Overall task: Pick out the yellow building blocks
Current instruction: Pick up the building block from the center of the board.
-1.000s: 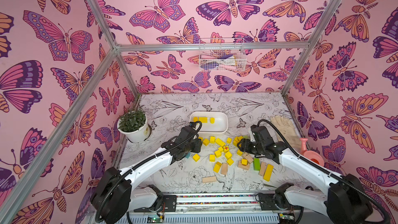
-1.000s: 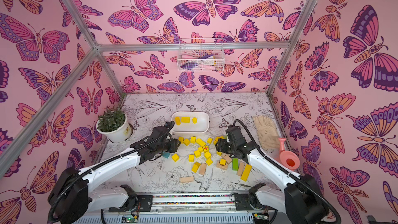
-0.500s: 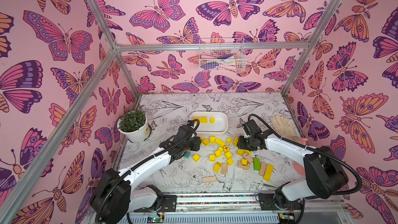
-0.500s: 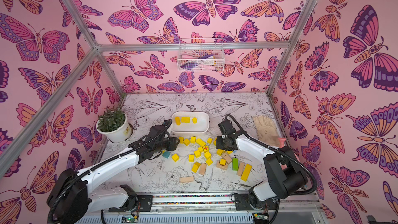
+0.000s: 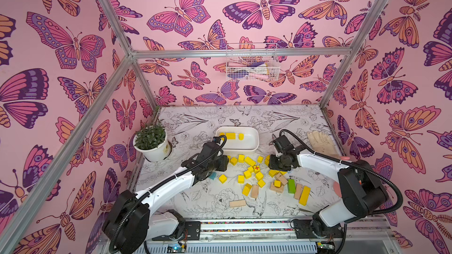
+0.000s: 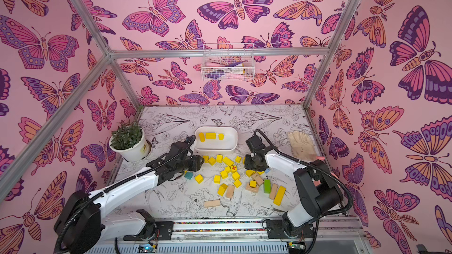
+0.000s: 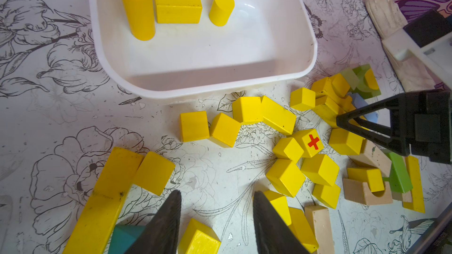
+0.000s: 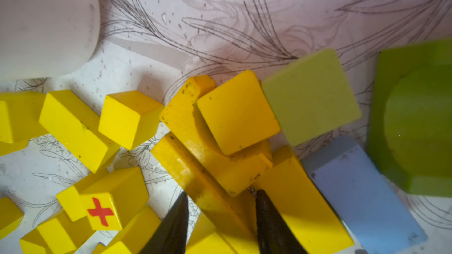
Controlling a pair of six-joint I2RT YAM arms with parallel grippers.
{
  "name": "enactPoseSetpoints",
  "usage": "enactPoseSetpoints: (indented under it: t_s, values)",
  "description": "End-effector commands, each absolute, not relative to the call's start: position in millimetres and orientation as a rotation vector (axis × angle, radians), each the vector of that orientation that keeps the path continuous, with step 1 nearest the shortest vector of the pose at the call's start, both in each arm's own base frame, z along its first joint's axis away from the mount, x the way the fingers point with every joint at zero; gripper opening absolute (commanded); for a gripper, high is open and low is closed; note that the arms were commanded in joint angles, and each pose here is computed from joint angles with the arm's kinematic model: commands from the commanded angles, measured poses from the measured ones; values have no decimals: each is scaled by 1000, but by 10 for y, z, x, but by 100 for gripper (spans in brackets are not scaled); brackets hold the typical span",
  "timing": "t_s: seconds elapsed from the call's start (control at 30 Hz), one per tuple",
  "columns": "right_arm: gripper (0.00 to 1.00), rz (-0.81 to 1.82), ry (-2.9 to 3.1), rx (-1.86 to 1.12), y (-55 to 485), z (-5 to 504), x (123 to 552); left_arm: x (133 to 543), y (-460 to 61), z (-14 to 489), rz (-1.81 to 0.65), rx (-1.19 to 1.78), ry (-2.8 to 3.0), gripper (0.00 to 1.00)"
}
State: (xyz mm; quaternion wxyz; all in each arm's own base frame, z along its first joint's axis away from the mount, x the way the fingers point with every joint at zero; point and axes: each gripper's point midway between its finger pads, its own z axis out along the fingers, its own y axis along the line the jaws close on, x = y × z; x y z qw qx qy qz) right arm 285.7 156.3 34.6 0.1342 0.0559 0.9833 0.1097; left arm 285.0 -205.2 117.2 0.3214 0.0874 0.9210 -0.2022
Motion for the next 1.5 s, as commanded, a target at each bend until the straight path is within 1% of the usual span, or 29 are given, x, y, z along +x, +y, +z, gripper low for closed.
enactPoseSetpoints:
  t_s: [0.0,0.23,0.33,0.37,0.47,0.6,0.67,0.77,0.93,1.07,1.17,1.47]
  values:
    - [40,307,2870,157,1561,369,2849,2850,-2044,1121,-538,214,2433,48]
    - [40,321,2868,148,1584,384,2856,2857,-2043,1124,-540,210,2435,48]
    - [30,320,2868,145,1589,380,2852,2855,-2040,1119,-540,210,2437,48]
    - [29,320,2868,144,1590,381,2852,2856,-2042,1123,-542,210,2435,48]
    - [22,320,2867,138,1599,383,2850,2856,-2039,1120,-541,208,2437,48]
    - [20,324,2866,130,1614,390,2850,2858,-2037,1122,-543,206,2436,48]
    - [17,314,2892,127,1619,310,2833,2858,-2036,1121,-542,206,2437,48]
    - [12,313,2896,121,1629,299,2830,2859,-2036,1122,-543,205,2437,48]
    - [7,319,2890,110,1646,314,2832,2862,-2033,1122,-543,202,2437,48]
    - [1,317,2887,105,1648,323,2827,2858,-2032,1117,-543,203,2438,48]
    - [0,303,2880,99,1637,333,2814,2861,-2026,1115,-541,200,2439,48]
    - [0,344,2765,59,1642,779,2866,2844,-1976,1128,-542,180,2430,49]
